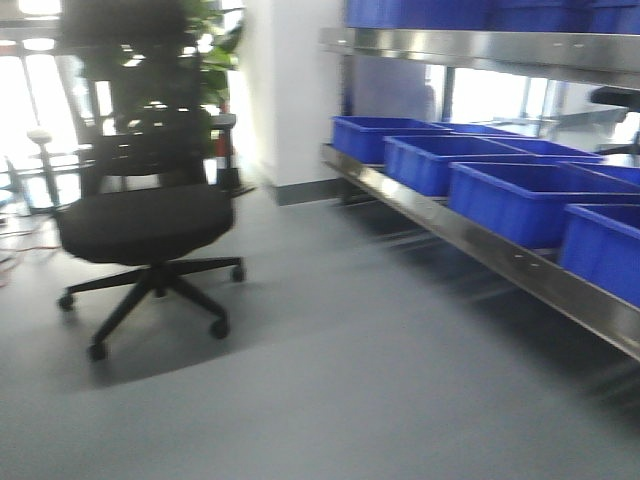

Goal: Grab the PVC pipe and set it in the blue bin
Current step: 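Drive the base past the table toward the shelf of blue bins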

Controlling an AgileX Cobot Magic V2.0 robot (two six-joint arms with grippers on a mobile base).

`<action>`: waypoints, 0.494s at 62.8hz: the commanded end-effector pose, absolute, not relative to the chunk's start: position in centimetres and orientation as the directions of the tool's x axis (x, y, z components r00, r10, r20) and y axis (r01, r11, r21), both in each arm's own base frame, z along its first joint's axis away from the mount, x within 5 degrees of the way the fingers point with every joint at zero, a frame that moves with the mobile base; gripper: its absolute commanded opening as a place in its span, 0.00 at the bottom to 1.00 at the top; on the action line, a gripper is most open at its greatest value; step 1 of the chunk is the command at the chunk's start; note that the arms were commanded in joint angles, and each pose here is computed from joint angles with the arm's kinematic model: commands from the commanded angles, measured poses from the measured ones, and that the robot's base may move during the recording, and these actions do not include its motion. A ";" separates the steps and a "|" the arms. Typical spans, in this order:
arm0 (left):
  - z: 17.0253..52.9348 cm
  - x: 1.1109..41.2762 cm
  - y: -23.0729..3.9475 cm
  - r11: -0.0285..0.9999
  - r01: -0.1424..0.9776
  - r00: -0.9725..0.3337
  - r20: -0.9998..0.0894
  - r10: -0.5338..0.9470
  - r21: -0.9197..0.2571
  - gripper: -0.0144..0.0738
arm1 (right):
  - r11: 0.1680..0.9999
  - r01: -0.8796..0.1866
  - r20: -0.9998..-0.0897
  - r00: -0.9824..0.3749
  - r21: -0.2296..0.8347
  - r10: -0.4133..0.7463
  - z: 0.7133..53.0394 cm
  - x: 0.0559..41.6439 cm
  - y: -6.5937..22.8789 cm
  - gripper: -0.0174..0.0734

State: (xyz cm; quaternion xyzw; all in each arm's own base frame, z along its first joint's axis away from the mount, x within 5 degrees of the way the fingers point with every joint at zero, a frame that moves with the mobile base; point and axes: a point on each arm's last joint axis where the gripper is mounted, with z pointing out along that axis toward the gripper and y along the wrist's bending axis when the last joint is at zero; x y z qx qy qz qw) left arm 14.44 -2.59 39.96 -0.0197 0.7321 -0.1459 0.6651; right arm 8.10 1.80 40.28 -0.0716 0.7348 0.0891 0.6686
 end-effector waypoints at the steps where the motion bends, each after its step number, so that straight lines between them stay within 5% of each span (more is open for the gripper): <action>1: 40.3 14.3 -2.6 0.954 0.175 -0.089 -0.969 -0.231 -0.244 0.04 | 0.974 -0.225 -0.998 -0.070 0.024 0.008 40.5 8.1 1.8 0.01; 31: 40.3 14.3 -2.6 0.954 0.175 -0.089 -0.969 -0.231 -0.244 0.04 | 0.974 -0.225 -0.998 -0.070 0.024 0.008 40.5 8.1 1.8 0.01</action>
